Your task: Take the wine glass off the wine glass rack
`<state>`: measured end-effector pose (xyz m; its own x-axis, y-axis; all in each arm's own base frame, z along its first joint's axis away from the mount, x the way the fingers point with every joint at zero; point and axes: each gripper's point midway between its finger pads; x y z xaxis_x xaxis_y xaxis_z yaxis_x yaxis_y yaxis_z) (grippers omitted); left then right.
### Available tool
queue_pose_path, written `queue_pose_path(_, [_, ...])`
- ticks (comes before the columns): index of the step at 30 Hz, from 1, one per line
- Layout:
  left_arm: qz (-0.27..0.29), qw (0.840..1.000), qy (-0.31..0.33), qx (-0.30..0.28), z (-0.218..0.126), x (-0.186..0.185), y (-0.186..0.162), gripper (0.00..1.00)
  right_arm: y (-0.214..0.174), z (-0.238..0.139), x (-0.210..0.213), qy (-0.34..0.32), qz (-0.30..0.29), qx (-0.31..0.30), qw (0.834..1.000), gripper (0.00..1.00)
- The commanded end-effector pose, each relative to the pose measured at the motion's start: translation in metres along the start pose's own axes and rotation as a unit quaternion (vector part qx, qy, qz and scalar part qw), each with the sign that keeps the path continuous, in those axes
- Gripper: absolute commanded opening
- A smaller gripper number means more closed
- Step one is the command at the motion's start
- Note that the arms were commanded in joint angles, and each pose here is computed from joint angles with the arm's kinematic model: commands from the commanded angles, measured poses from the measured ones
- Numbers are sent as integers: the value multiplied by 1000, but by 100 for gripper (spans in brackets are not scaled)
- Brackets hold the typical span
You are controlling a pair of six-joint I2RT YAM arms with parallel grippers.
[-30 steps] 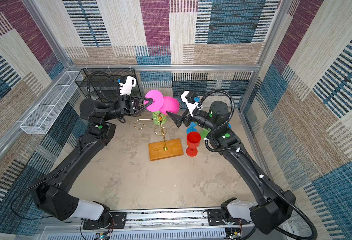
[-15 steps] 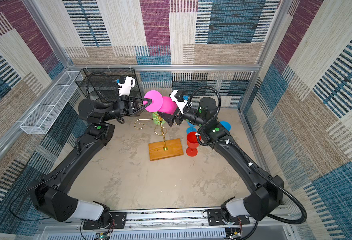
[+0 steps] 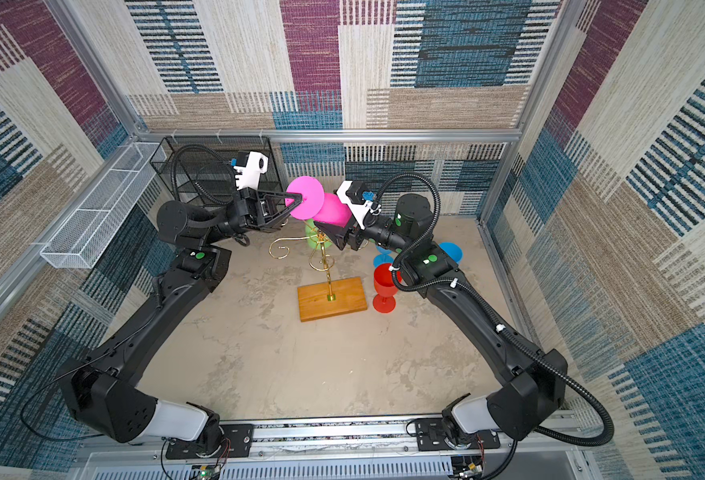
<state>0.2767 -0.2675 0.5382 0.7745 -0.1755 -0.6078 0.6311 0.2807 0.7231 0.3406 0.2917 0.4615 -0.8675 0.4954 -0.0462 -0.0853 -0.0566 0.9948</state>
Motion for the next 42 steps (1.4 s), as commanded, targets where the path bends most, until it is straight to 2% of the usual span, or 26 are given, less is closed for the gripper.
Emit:
queue_pose_path(1, [73,997,-31,8,-2,-23,-3,9,5,-5,-7,-28,28,-2,999,80])
queue_pose_path(4, [90,996,-26,-2,-3,-21,-2,21,6,-8,-5,-30,35,2,999,78])
queue_pose_path(7, [112,993,-18,-13,-6,-20,-1,28,10,-12,-6,-38,50,11,998,75])
queue_pose_path(13, [150,988,26,-25,-13,-9,1,32,14,-23,-2,-49,82,30,995,67])
queue_pose_path(17, [212,972,90,-35,-26,6,1,34,13,-31,2,-55,112,63,990,61])
queue_pose_path(19, [279,948,145,-50,-36,15,4,35,12,-36,4,-58,126,80,987,58])
queue_pose_path(21, [371,902,206,-78,-51,22,11,37,9,-42,9,-56,139,97,984,55])
queue_pose_path(24, [497,825,254,-86,-65,33,14,40,7,-51,19,-46,155,111,981,52])
queue_pose_path(25, [537,806,241,-68,-62,32,9,40,7,-53,21,-44,160,112,980,52])
queue_pose_path(27, [625,754,200,-22,-54,32,-7,41,17,-58,26,-38,167,111,979,50])
queue_pose_path(28, [647,738,194,-14,-52,35,-9,41,17,-59,29,-35,171,115,978,50])
queue_pose_path(29, [680,710,181,-20,-50,30,-6,41,17,-60,29,-35,177,120,976,49])
queue_pose_path(33, [763,631,140,-6,-39,27,-7,39,12,-61,34,-28,199,135,970,47])
queue_pose_path(36, [801,584,128,-12,-35,28,-3,38,3,-59,34,-28,219,152,963,46])
queue_pose_path(38, [818,563,119,-11,-32,30,-3,37,-5,-58,35,-23,234,164,958,45])
queue_pose_path(42, [832,547,92,1,-27,33,-9,34,-18,-56,41,-8,260,183,948,42])
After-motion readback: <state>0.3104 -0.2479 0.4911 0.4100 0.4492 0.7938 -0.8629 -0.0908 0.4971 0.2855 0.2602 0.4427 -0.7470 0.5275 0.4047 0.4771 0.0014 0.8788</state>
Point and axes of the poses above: each gripper's point midway between its finger pads, its own z axis out along the fingers, its own x axis along the line the jaws close on, y = z × x, and after that the axes turned 12 degrees about z, right-handed
